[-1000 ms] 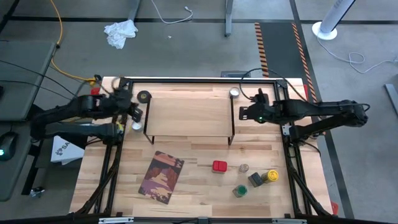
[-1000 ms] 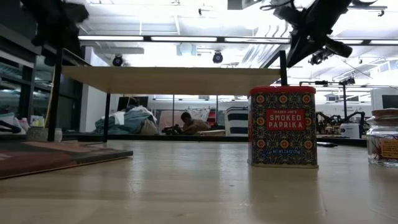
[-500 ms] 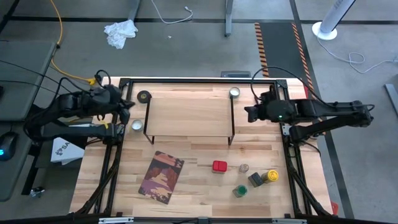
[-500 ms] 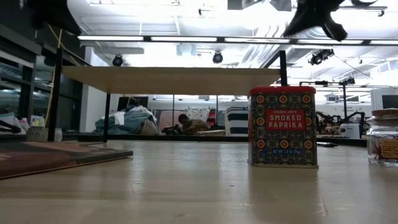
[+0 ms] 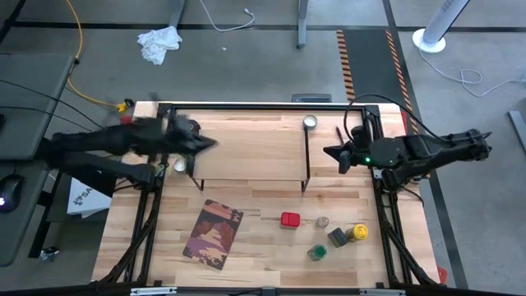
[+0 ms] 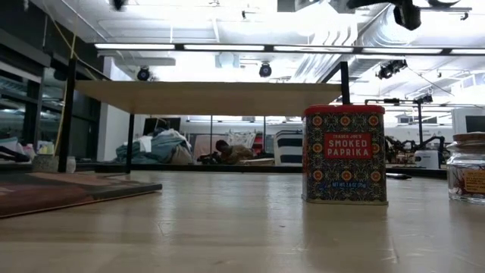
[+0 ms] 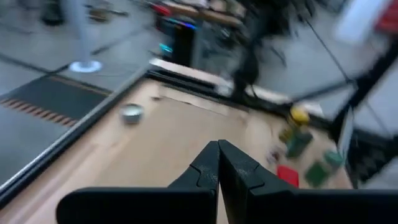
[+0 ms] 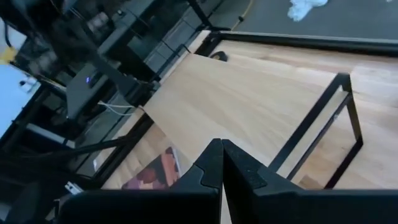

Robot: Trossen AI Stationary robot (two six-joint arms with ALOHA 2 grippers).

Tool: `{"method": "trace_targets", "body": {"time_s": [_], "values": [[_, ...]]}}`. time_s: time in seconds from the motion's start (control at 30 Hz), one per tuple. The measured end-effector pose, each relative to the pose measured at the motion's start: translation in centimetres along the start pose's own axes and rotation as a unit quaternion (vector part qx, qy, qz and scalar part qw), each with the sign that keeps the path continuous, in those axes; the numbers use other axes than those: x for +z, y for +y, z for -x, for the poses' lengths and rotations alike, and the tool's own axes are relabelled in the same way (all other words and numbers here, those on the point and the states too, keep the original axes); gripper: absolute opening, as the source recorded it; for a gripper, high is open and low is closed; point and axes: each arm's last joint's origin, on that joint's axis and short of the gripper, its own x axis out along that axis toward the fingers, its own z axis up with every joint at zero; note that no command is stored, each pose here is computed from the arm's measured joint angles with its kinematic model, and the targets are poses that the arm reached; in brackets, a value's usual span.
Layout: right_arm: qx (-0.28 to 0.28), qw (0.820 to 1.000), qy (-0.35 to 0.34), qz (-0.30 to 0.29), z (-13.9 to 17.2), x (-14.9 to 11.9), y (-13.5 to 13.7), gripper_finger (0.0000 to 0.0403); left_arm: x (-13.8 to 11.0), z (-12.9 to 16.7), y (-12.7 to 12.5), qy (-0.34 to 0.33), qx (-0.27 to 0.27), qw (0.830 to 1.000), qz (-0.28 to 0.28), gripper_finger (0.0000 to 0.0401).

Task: Shelf spices
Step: Put the yellow seasoning bottle on the shelf

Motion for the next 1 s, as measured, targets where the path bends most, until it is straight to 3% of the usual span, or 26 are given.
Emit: {"method": "trace_targets", "body": {"time_s": [0.17, 0.33, 0.43, 0.57, 0.73, 1.0], "values": [[0.025, 1.000, -0.010, -0.008, 0.8, 0.3, 0.1, 0.0000, -0.5, -7.1, -3.7, 0.065, -0.062, 0.992, -0.094, 0.0000], [0.067, 0.998, 0.006, 0.000, 2.1, 0.8, -0.2, 0.0000, 1.6, -11.1, -6.3, 0.055, -0.095, 0.983, -0.150, 0.0001], [0.072, 0.997, 0.000, 0.006, 2.5, 1.0, -0.3, 0.0000, 2.6, -12.7, -7.1, 0.048, -0.084, 0.980, -0.174, 0.0001], [0.070, 0.997, -0.003, 0.026, 2.5, 1.0, -0.3, 0.0000, 3.0, -14.2, -7.4, 0.054, -0.065, 0.983, -0.164, 0.0013], [0.066, 0.997, 0.008, 0.034, 2.0, 0.7, -0.2, 0.0000, 2.6, -14.6, -8.0, 0.067, -0.068, 0.990, -0.103, 0.0052], [0.048, 0.997, 0.028, 0.047, 0.8, 0.0, 0.2, 0.0003, 1.0, -14.2, -10.1, 0.129, -0.139, 0.980, -0.066, 0.0147]]}}
